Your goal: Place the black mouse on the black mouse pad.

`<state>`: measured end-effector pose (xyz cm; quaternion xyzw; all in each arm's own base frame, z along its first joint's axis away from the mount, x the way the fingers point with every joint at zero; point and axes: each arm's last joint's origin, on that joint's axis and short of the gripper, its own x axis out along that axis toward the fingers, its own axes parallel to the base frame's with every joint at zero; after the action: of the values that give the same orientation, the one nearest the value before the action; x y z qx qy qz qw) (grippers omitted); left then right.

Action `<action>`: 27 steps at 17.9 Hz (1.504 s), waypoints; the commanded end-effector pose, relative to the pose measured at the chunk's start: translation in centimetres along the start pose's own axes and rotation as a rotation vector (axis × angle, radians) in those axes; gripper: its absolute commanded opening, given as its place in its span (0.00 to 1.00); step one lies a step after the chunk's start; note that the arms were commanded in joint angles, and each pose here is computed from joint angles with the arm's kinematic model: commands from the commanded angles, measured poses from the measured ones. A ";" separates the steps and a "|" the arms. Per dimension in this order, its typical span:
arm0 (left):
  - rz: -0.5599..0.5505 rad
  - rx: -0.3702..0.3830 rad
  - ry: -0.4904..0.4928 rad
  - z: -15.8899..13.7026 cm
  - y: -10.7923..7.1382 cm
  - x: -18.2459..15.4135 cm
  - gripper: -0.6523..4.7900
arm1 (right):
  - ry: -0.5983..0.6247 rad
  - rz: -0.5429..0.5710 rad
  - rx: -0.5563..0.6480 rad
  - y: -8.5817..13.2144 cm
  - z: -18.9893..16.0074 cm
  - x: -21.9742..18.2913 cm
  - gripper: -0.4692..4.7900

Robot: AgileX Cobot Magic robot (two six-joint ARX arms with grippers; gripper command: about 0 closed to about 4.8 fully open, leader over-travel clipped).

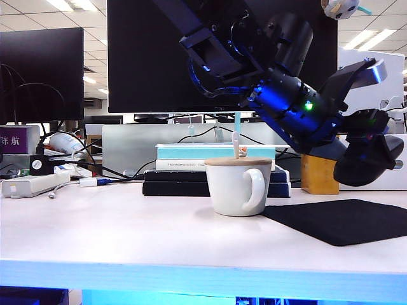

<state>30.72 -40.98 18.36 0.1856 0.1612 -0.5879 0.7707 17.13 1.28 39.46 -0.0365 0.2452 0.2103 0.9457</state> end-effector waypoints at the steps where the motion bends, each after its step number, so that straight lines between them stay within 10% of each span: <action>1: 0.086 0.040 -0.010 0.6 0.2 -0.1 0.69 | -0.026 0.001 -0.007 0.1 0.3 -0.2 0.09; 20: 0.107 0.035 0.054 -0.6 0.2 0.4 0.82 | -0.033 0.017 -0.008 0.1 0.3 -0.2 0.09; 21: 0.116 0.045 0.024 0.5 0.2 -0.3 0.76 | -0.038 0.016 -0.010 0.1 0.4 -0.3 0.09; 23: 0.135 0.064 -0.037 3.3 0.3 -2.6 0.16 | -0.062 0.012 -0.018 0.1 0.6 -0.3 0.09; 27: 0.243 0.069 -0.190 10.7 -0.3 -11.0 0.11 | -0.174 -0.005 0.008 0.2 1.6 -1.1 0.09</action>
<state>28.61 -37.63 30.55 0.1867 0.0589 -0.5266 0.8272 17.14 1.33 40.48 -0.0221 0.1966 0.2115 0.9571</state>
